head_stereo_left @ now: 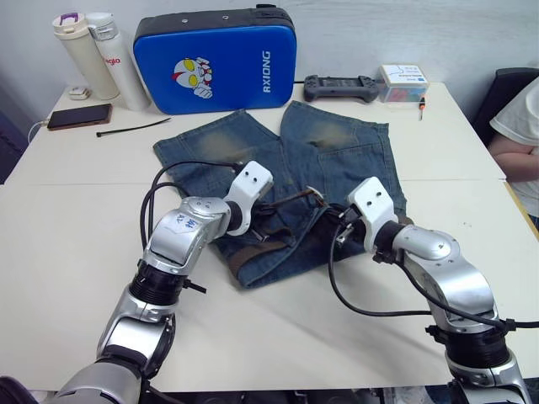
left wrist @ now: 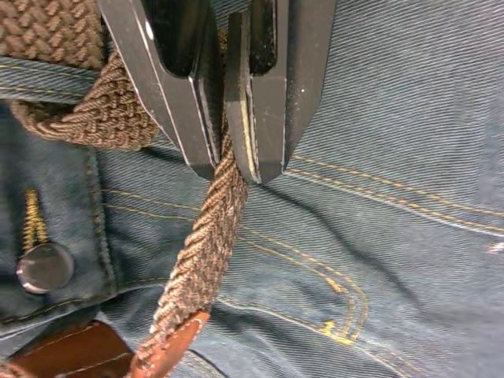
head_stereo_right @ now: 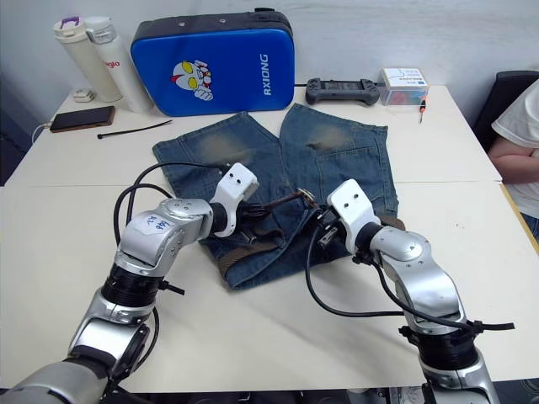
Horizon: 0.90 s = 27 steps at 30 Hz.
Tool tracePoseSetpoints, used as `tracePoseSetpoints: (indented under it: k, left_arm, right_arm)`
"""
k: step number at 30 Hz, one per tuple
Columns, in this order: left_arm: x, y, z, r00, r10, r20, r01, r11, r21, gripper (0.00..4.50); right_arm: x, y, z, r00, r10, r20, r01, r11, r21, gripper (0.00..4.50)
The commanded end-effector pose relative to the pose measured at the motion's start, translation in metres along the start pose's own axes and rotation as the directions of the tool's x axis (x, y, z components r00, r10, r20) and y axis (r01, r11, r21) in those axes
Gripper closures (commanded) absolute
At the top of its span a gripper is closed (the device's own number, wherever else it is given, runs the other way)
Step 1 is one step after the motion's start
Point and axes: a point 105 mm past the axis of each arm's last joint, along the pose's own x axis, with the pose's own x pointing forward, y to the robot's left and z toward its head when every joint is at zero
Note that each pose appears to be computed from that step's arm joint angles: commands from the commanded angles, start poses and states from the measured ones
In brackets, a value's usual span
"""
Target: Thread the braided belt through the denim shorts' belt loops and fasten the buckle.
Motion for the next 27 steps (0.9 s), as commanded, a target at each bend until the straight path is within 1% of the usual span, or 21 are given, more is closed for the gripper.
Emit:
tracePoseSetpoints:
  k: [1, 4, 6, 9, 18, 21, 24, 27]
  left_arm:
    - [0.002, -0.021, 0.021, 0.995, -0.074, 0.072, 0.07, 0.996, 0.053, 4.5]
    - [0.001, -0.021, 0.023, 0.994, -0.074, 0.08, 0.07, 0.996, 0.05, 4.5]
    - [-0.002, -0.018, 0.024, 0.994, -0.063, 0.085, 0.059, 0.997, 0.049, 4.5]
    - [-0.005, -0.014, 0.023, 0.995, -0.049, 0.086, 0.045, 0.998, 0.051, 4.5]
    - [-0.007, -0.013, 0.024, 0.994, -0.038, 0.1, 0.034, 0.999, 0.042, 4.5]
    - [-0.006, -0.014, 0.025, 0.994, -0.035, 0.105, 0.031, 0.999, 0.038, 4.5]
    - [-0.003, -0.015, 0.024, 0.994, -0.039, 0.105, 0.035, 0.999, 0.038, 4.5]
    - [0.001, -0.017, 0.023, 0.994, -0.043, 0.099, 0.038, 0.998, 0.047, 4.5]
  right_arm:
    - [0.0, 0.012, 0.011, 0.998, 0.036, 0.045, -0.035, 0.999, -0.025, 4.46]
    - [0.0, 0.004, 0.011, 0.999, -0.001, 0.041, 0.001, 1.0, -0.01, 4.46]
    - [0.0, -0.006, 0.009, 0.998, -0.057, 0.034, 0.056, 0.998, 0.036, 4.46]
    - [-0.001, -0.016, 0.003, 0.995, -0.103, 0.001, 0.102, 0.99, 0.094, 4.46]
    - [-0.001, -0.016, -0.003, 0.995, -0.094, -0.044, 0.1, 0.978, 0.185, 4.46]
    - [-0.001, -0.012, -0.003, 0.997, -0.067, -0.044, 0.075, 0.971, 0.226, 4.46]
    - [0.0, 0.007, 0.005, 0.999, 0.046, -0.009, -0.042, 0.964, 0.261, 4.46]
    - [-0.002, 0.027, 0.018, 0.987, 0.159, 0.031, -0.162, 0.962, 0.221, 4.46]
